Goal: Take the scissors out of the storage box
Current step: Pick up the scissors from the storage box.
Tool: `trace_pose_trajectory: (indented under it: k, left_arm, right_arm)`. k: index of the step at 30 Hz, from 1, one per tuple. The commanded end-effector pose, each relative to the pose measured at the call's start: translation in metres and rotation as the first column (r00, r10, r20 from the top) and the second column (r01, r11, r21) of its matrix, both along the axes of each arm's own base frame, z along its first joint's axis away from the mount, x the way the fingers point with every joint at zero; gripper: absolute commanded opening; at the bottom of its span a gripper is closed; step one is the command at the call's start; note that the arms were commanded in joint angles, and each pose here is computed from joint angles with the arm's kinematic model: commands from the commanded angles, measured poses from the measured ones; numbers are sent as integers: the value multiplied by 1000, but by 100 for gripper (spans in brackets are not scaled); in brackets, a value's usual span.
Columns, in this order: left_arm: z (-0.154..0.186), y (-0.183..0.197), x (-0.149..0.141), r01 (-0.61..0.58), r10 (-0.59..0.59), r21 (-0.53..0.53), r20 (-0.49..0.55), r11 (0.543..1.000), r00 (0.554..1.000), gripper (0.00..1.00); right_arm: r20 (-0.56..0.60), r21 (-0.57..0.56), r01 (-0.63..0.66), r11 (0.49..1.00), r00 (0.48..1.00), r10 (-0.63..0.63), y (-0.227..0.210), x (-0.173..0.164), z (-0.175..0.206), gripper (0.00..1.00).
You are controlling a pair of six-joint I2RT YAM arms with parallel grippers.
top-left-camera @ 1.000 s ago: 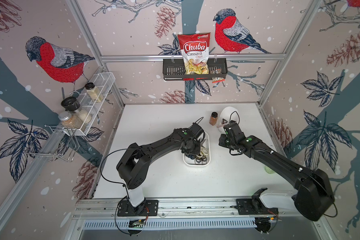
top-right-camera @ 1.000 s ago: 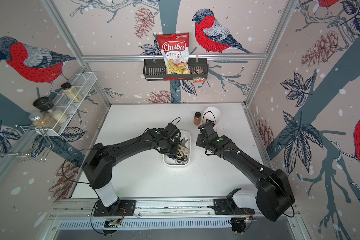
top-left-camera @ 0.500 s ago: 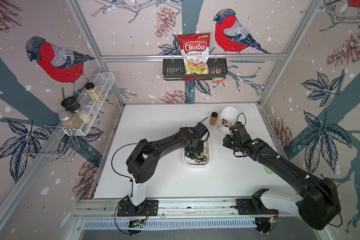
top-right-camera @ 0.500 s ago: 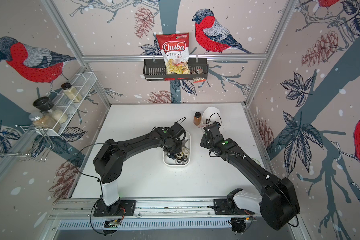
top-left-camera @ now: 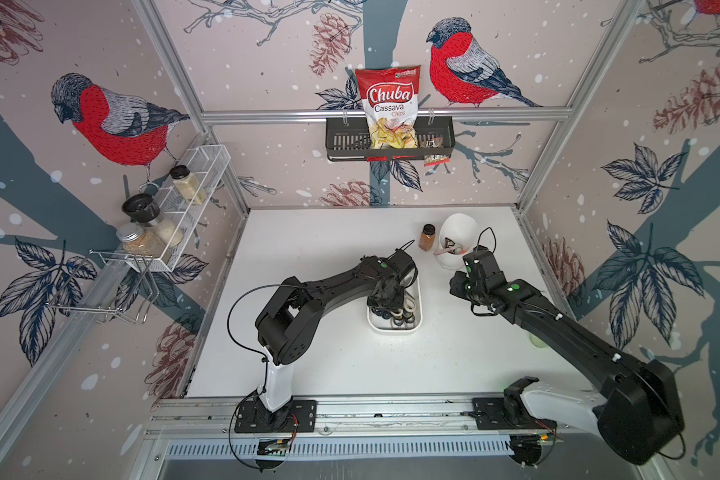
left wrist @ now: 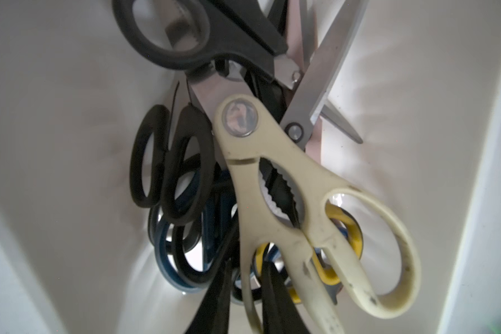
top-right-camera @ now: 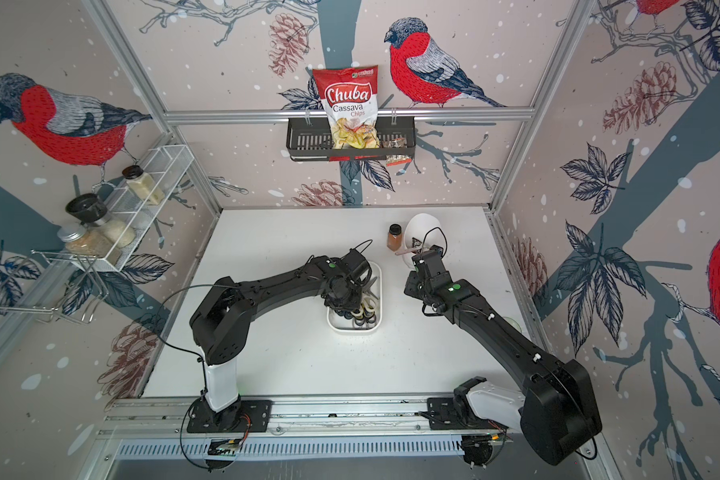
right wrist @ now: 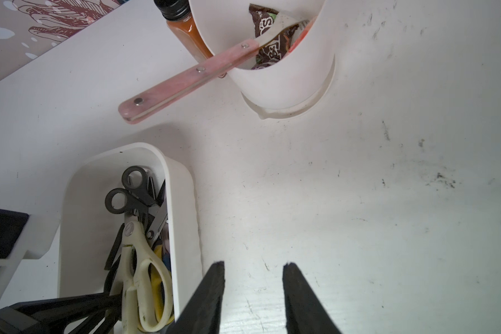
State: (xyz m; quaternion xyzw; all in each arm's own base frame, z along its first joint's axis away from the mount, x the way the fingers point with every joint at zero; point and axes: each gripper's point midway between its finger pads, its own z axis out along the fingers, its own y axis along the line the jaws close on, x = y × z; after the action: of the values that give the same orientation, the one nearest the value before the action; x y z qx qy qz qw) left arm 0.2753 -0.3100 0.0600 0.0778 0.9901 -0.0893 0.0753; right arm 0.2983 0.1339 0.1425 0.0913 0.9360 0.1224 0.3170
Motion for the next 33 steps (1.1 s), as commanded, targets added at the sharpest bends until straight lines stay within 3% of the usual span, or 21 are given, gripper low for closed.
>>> trace_pose_trajectory:
  k: [1, 15, 27, 33]
  left_arm:
    - [-5, 5, -2, 8, -8, 36, -10, 999, 1000, 23]
    - [14, -3, 5, 38, -39, 27, 8, 999, 999, 0]
    - [51, 4, -5, 87, -87, 3, 16, 996, 996, 0]
    - [64, 39, -6, 65, -67, 54, 40, 996, 997, 0]
  right_arm:
    - [18, 6, -16, 1000, 1000, 16, 2, 3, 3, 40]
    - [36, 31, -30, 999, 999, 29, 6, 9, 10, 40]
    - [35, 70, -98, 993, 995, 96, 30, 29, 14, 40]
    - [45, 111, -135, 985, 990, 131, 44, 36, 17, 40]
